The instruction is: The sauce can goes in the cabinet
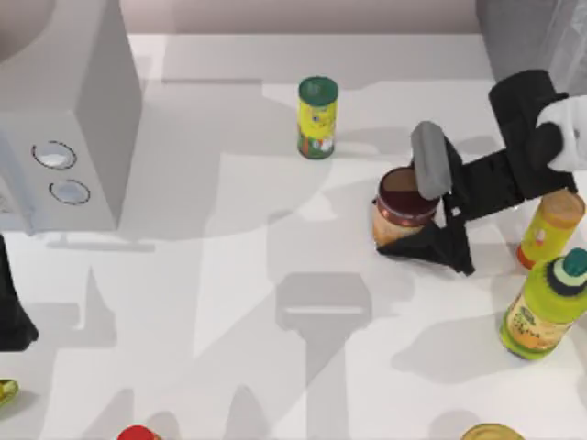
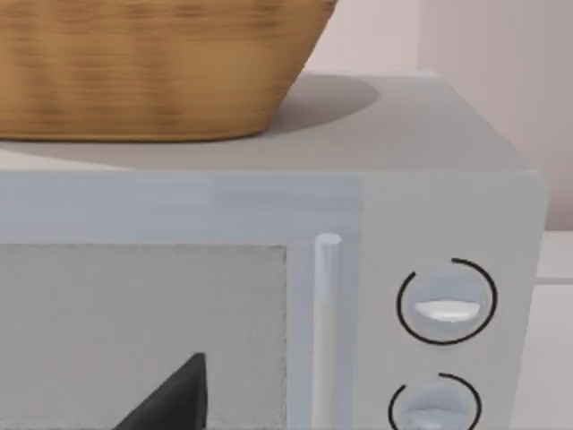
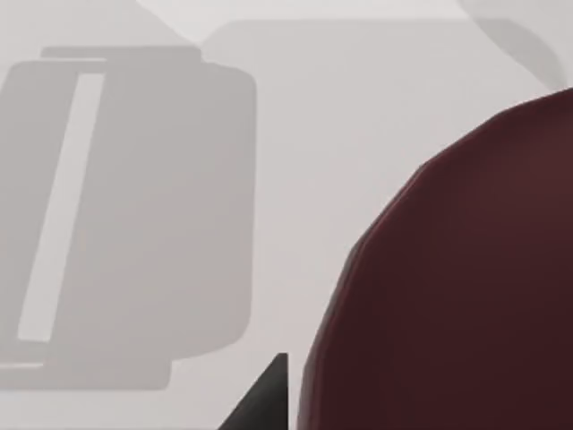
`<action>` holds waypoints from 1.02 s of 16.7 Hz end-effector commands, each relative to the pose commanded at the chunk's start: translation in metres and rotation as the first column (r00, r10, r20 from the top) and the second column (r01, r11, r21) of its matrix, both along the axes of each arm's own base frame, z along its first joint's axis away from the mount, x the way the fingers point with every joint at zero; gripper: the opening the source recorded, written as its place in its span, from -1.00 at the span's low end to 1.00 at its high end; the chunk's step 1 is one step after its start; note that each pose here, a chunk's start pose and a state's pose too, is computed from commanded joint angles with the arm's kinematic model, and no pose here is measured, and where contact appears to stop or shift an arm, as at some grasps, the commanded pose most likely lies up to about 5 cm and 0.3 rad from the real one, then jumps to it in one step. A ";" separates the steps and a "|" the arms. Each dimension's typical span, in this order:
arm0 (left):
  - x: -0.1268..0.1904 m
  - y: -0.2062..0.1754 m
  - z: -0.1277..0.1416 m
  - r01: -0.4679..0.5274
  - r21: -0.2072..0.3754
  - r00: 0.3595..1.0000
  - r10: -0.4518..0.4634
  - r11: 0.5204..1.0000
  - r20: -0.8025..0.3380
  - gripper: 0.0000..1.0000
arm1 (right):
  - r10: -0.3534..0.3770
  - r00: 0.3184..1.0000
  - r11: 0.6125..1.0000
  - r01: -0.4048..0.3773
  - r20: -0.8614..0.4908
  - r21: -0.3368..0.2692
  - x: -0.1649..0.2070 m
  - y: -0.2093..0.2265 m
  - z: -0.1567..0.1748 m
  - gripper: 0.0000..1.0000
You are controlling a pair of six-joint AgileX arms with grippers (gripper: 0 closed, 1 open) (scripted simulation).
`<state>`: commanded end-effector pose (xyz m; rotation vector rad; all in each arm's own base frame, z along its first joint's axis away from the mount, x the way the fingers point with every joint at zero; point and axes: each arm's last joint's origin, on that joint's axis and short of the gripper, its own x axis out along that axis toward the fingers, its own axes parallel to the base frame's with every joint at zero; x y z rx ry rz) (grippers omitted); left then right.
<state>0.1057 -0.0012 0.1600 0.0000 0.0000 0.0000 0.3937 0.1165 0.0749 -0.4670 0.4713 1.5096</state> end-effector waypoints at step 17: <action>0.000 0.000 0.000 0.000 0.000 1.000 0.000 1.000 0.000 1.00 | 0.006 0.999 1.000 -0.005 -0.048 0.010 0.007 0.003 0.066 -1.00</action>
